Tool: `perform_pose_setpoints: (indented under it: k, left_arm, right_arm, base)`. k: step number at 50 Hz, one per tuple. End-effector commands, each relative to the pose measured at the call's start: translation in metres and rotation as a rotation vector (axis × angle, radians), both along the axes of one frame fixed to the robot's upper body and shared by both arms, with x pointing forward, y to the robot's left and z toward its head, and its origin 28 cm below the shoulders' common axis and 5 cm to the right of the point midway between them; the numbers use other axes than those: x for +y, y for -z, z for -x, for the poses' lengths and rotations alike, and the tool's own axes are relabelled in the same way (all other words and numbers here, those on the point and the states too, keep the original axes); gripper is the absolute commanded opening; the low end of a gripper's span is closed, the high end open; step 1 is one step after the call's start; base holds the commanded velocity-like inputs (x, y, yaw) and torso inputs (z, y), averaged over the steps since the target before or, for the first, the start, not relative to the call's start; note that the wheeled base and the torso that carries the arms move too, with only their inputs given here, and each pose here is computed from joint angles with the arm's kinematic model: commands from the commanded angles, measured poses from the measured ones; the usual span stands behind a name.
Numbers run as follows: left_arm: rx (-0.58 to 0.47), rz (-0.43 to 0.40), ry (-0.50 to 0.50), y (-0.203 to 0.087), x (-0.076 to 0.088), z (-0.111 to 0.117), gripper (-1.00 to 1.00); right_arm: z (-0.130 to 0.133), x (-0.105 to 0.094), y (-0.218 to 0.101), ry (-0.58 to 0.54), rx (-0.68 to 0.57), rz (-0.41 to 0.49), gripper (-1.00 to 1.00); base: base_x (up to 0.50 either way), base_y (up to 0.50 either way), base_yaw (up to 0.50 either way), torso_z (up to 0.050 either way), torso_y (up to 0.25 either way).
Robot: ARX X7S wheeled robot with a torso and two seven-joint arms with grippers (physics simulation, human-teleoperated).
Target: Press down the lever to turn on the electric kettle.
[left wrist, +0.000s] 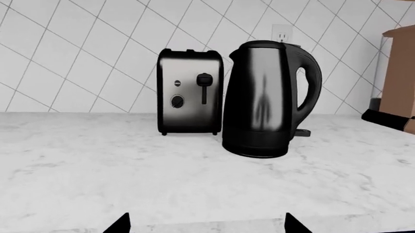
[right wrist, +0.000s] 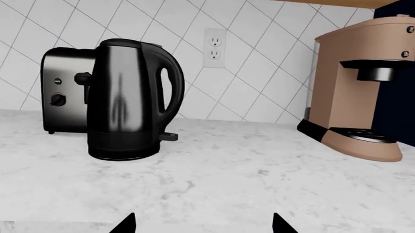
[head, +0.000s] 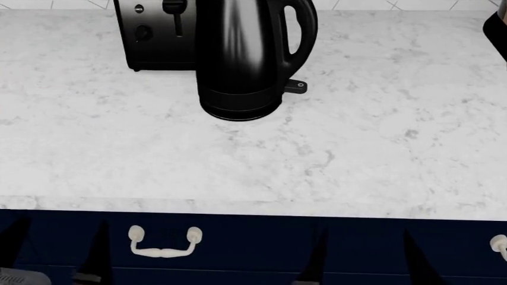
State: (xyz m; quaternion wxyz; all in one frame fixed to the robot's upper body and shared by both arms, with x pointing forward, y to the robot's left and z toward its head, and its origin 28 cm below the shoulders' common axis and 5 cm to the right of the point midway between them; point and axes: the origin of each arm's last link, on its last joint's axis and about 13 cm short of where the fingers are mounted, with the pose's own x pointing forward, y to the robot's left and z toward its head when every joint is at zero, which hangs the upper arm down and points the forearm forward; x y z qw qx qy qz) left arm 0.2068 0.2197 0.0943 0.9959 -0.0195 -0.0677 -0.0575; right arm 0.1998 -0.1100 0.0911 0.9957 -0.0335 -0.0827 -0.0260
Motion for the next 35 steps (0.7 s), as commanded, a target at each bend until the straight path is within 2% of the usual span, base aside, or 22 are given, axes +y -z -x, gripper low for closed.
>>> perform_pose_setpoints:
  k: [1,5,10,18,35]
  left_arm:
    - [-0.036,0.001,-0.031,-0.037,0.002,-0.011,1.00]
    - [-0.065,0.024,-0.051,-0.061,0.002,-0.013,1.00]
    - [-0.079,-0.003,-0.050,-0.070,0.000,-0.011,1.00]
    - [-0.066,-0.012,-0.060,-0.060,0.003,-0.016,1.00]
    - [-0.057,-0.003,-0.074,-0.057,0.006,-0.022,1.00]
  right_arm:
    - [-0.004,-0.004,-0.023,0.024,-0.028,0.042,1.00]
    - [0.002,-0.004,-0.049,0.018,-0.085,0.081,1.00]
    - [0.001,-0.007,-0.067,0.017,-0.132,0.100,1.00]
    - [-0.002,-0.008,-0.059,0.001,-0.101,0.053,1.00]
    - [-0.006,-0.012,-0.058,0.002,-0.077,0.050,1.00]
  base:
    - [0.00,0.00,0.00,0.000,0.000]
    - [0.00,0.00,0.00,0.000,0.000]
    - [0.00,0.00,0.00,0.000,0.000]
    - [0.36,0.00,0.00,0.000,0.000]
    - [0.50,0.00,0.00,0.000,0.000]
